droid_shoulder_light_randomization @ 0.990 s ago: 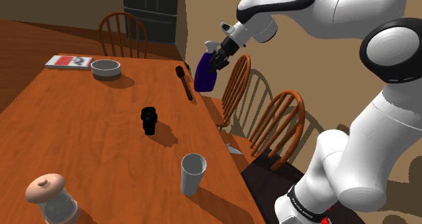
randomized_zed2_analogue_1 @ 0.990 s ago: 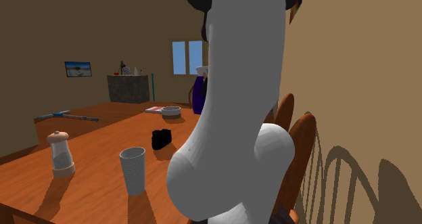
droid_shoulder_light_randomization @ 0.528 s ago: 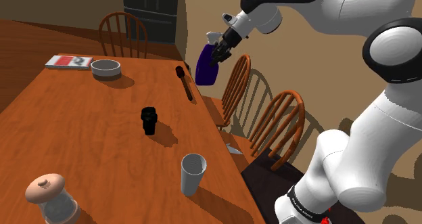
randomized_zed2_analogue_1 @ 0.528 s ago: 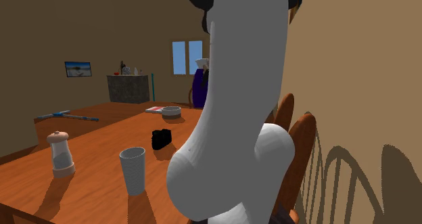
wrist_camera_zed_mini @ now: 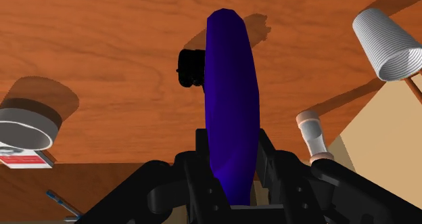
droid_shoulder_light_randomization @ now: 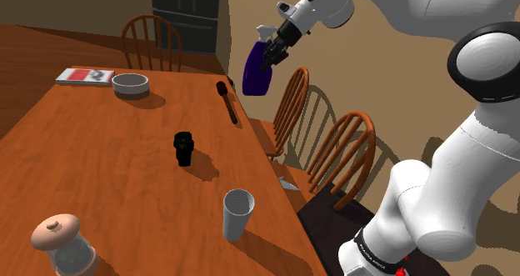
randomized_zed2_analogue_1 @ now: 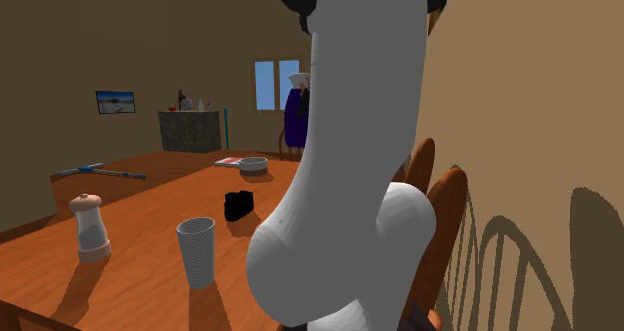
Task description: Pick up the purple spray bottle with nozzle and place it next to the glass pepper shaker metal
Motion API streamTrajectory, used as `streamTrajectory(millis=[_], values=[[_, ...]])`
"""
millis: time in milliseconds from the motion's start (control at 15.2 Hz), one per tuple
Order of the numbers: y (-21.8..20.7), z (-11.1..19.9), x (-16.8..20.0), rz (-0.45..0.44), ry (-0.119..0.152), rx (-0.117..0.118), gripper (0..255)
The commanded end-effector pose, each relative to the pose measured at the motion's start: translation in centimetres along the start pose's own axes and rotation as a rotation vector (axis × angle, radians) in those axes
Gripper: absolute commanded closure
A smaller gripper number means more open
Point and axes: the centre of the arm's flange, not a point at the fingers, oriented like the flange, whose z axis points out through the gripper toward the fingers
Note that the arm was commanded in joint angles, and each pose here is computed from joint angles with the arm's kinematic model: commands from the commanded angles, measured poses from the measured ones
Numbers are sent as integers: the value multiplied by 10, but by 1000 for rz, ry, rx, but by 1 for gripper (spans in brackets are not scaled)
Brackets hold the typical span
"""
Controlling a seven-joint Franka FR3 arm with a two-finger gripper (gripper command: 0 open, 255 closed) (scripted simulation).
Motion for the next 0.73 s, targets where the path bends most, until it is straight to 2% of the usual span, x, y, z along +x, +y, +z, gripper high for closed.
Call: streamTrajectory(millis=[0,198,660], values=[[1,-9,6,0,0,0,255],[1,-21,14,0,0,0,255],[-68,12,66,0,0,0,255]])
